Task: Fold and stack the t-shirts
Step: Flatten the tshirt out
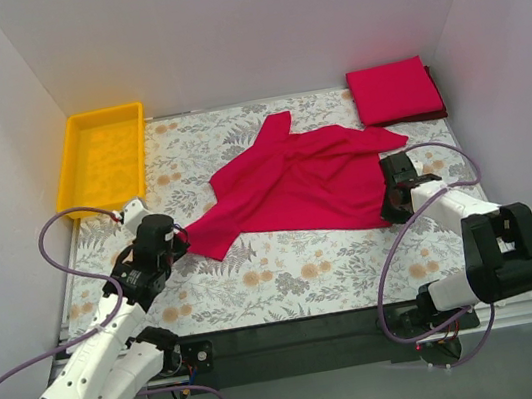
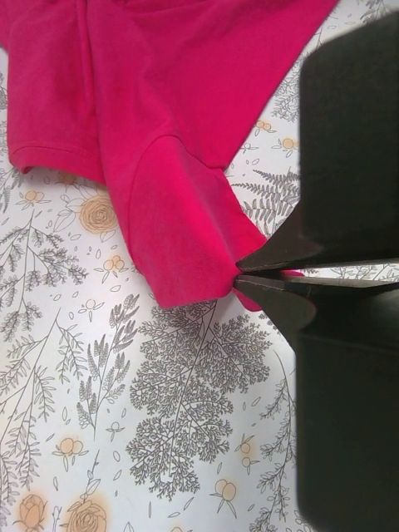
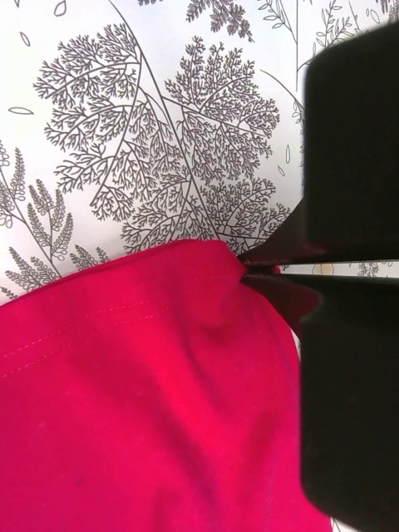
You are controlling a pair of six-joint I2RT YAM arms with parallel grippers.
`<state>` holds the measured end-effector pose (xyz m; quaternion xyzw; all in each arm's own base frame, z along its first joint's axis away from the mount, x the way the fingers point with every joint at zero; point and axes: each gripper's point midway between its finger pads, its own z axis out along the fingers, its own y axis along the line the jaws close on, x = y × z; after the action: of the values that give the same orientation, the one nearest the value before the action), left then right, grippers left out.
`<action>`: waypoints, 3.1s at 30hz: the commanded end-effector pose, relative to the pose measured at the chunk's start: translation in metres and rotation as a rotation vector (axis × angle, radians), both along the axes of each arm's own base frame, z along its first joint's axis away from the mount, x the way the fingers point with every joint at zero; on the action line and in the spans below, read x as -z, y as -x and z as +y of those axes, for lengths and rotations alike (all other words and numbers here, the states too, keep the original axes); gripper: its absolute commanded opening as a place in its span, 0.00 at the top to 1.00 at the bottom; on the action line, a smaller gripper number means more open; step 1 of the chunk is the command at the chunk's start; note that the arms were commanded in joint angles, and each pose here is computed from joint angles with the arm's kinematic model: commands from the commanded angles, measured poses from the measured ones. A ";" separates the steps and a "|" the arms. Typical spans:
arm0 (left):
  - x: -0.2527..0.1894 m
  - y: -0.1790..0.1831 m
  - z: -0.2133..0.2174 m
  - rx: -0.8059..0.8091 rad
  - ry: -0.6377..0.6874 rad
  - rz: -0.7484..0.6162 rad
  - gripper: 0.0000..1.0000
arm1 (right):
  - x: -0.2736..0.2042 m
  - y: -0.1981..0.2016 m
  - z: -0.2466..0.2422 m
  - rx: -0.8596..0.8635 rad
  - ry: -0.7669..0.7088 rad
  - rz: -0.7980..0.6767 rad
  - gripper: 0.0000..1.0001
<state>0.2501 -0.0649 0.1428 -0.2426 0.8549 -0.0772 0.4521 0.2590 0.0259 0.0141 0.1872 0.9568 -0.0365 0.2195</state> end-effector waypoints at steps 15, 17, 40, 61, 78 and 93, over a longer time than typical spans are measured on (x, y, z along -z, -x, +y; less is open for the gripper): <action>-0.147 -0.118 0.034 -0.146 -0.060 -0.146 1.00 | -0.172 -0.103 0.011 -0.179 0.048 -0.354 0.99; -0.199 -0.115 0.047 -0.190 -0.098 -0.229 1.00 | -0.222 -0.113 0.013 -0.222 0.061 -0.465 0.99; -0.497 0.093 0.075 -0.033 -0.099 -1.026 1.00 | -0.529 0.070 0.013 -0.535 0.174 -1.295 0.99; -0.110 -0.248 0.004 0.114 -0.260 -0.192 1.00 | -0.211 -0.180 0.013 -0.423 0.234 -0.669 0.99; -0.016 -0.287 -0.014 0.154 -0.073 -0.002 1.00 | -0.107 -0.251 0.010 -0.448 0.183 -0.499 0.99; -0.093 -0.252 -0.049 0.118 0.018 -0.074 1.00 | -0.129 -0.252 -0.012 -0.377 0.198 -0.543 0.99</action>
<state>0.5123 -0.0921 0.1815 -0.2019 0.8726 -0.1002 0.4332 0.5018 0.0214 0.1075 -0.0275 0.8962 -0.0312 0.4416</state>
